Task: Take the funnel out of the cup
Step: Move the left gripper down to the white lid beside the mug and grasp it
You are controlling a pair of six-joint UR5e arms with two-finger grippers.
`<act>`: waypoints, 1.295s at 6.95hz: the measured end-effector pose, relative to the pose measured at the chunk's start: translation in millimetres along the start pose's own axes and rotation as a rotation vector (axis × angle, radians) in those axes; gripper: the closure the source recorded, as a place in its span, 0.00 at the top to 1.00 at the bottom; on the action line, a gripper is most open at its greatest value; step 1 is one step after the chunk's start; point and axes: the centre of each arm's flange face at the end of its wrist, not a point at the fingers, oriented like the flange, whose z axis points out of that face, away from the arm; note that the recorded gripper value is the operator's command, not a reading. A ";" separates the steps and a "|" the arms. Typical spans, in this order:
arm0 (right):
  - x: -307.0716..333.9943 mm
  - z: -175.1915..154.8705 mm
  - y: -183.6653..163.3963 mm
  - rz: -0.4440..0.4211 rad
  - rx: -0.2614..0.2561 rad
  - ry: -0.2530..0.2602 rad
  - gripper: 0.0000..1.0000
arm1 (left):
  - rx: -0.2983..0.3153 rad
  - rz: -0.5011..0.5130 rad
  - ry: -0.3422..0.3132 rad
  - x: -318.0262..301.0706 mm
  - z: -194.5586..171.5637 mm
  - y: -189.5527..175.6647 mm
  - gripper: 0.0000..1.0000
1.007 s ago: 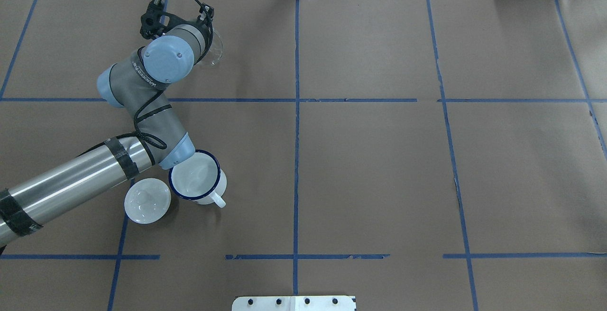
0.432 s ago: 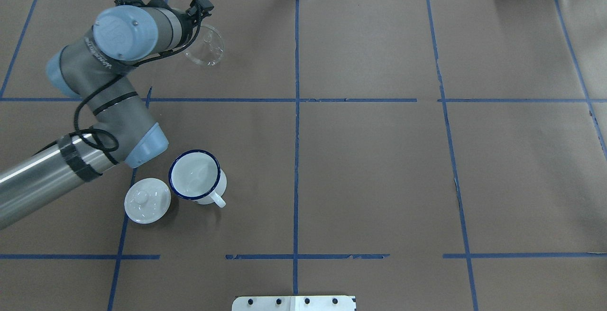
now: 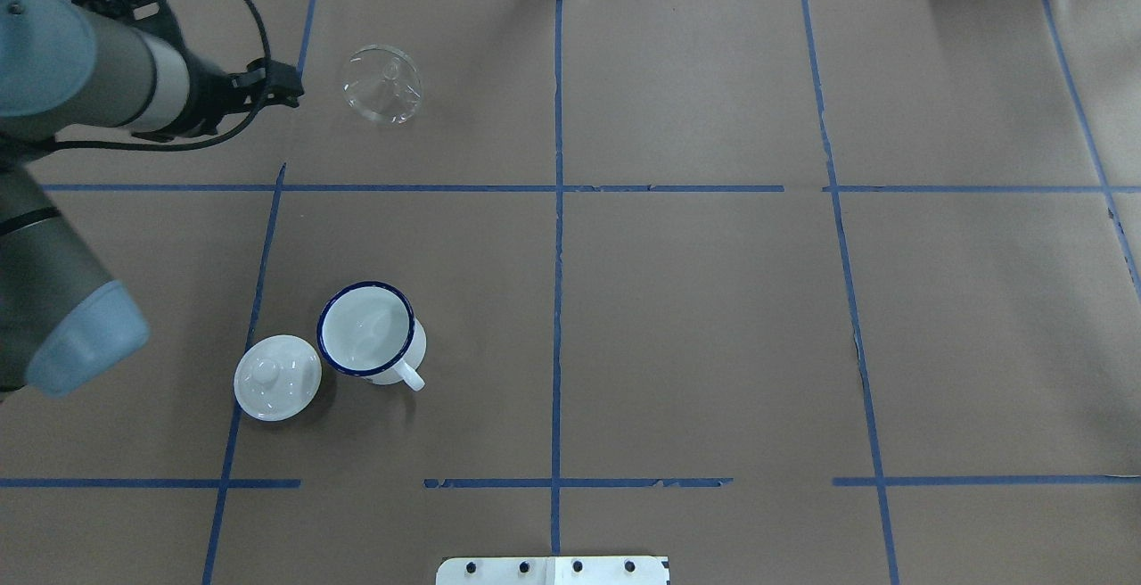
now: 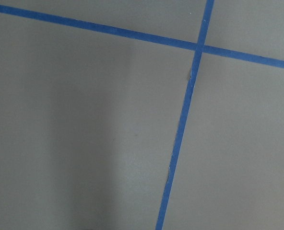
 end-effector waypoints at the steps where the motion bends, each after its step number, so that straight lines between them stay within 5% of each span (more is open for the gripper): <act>1: -0.2 -0.2 -0.2 0.000 0.000 0.000 1.00 | -0.065 0.087 0.000 -45.5 -25.7 19.1 1.00; 3: -0.2 -0.3 -0.3 -0.001 0.001 0.000 1.00 | -0.161 0.135 -0.004 -83.9 -30.3 59.2 1.00; 5: -0.1 -0.1 -0.2 0.000 0.000 0.000 1.00 | -0.278 0.217 -0.056 -88.9 25.3 108.2 1.00; 9: -0.1 -0.1 0.1 0.000 0.000 0.000 1.00 | -0.361 0.239 0.001 -78.2 73.2 172.5 0.95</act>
